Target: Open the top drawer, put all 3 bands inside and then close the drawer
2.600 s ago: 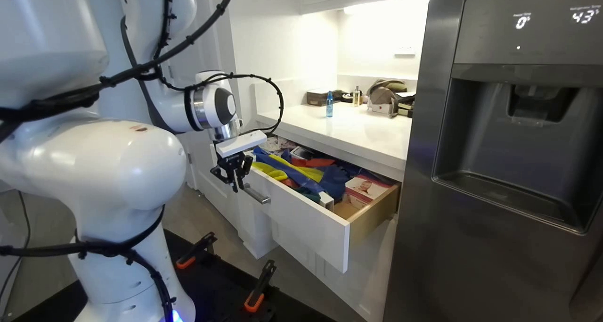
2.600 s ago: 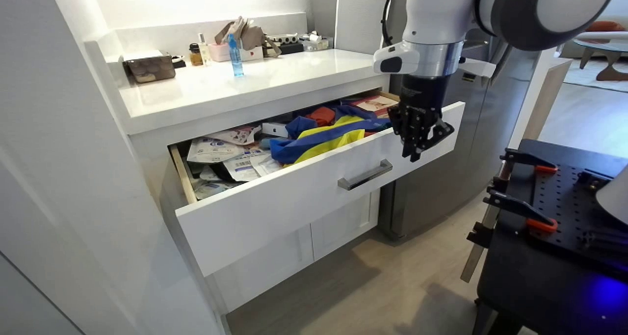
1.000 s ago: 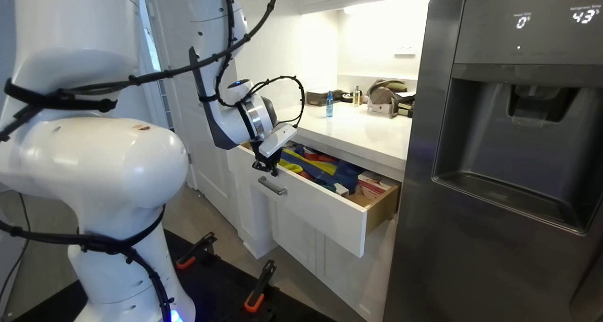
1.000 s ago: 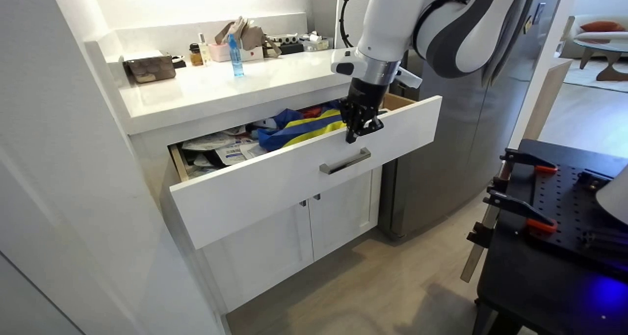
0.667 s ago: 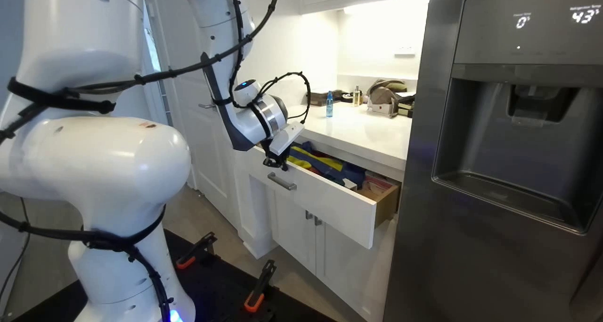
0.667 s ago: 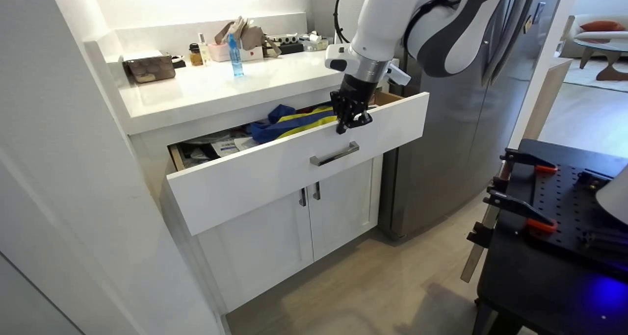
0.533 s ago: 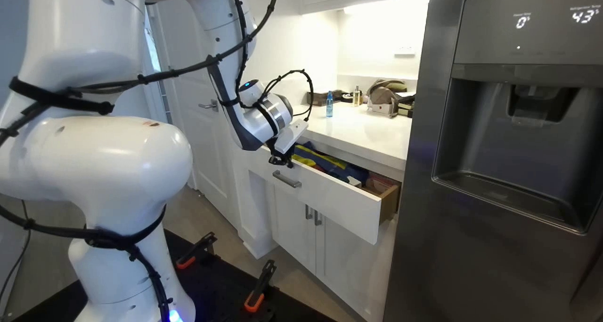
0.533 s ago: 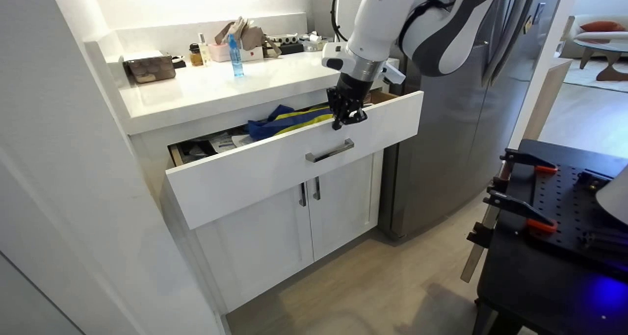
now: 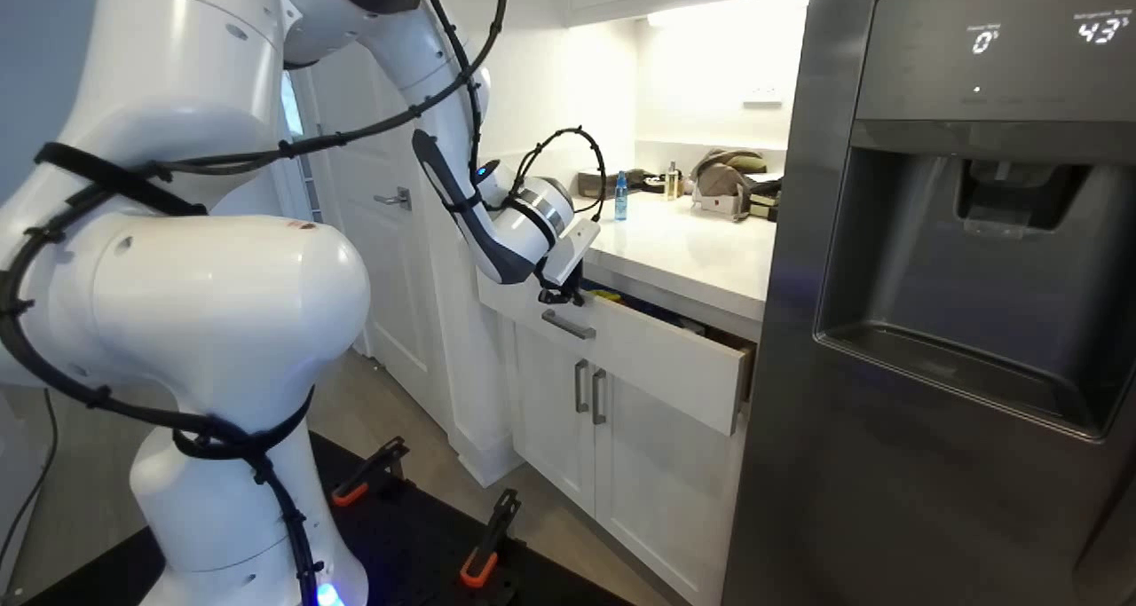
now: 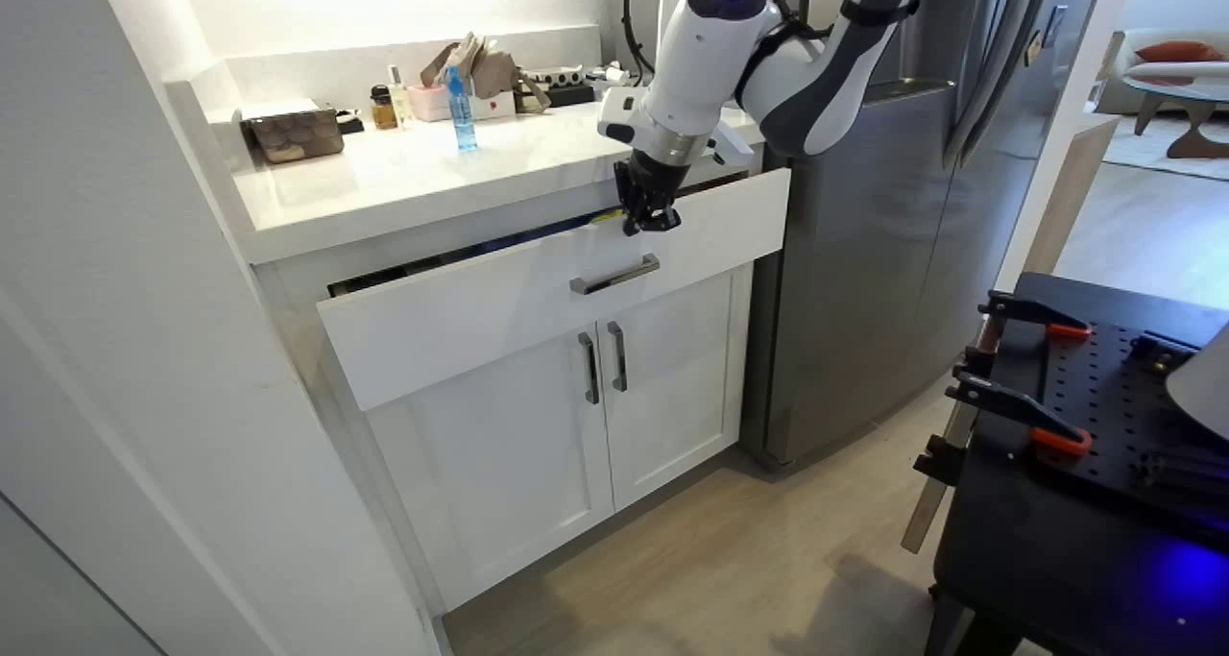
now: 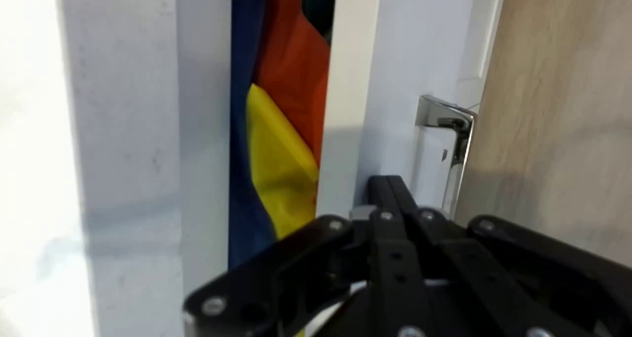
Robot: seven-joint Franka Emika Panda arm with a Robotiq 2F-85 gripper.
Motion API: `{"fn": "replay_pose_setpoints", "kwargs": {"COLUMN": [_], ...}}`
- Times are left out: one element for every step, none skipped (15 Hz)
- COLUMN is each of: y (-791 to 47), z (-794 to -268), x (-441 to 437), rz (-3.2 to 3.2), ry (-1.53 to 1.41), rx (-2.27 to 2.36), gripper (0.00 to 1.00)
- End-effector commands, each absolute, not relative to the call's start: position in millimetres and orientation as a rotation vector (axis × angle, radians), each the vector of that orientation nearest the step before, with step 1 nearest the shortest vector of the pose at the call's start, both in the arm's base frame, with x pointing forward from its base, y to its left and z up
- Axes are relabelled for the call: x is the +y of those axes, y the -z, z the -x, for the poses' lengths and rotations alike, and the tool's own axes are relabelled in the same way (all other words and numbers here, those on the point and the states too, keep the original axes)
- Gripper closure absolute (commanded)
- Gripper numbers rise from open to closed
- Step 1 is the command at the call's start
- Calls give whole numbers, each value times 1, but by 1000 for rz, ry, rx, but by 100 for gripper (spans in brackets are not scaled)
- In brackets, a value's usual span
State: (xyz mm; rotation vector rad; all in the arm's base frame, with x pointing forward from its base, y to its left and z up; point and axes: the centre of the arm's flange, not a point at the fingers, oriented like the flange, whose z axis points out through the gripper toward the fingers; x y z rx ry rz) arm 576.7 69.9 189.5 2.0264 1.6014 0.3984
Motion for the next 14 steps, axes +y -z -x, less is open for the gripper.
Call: {"fn": "replay_pose_setpoints", "kwargs": {"y": [-159,-154,-150,-146,-144,-142,-141,-140,-140,-141,-140,-140,-140,-140], "z": [-592,-596,-600,-603,-606,-610,-614,-617,-621,-625,-628,-631,-633,-635], "x": [65,64,62,61,60,60,59,59,57,56,54,53,52,51], "rz": [-1997,-1992,-1988,-1985,-1981,-1975,-1970,-1964,-1957,-1956,-1955,-1955,-1955,-1954], "ry": [-407,-400,-398,-398,-403,-408,-411,-419,-425,-431,-433,-439,-441,-443], "rx": [1540,1525,1513,1503,1492,1482,1474,1463,1455,1441,1433,1422,1413,1407], "gripper": [100,100,100,100,100,100,100,100,100,100,100,100,100,100]}}
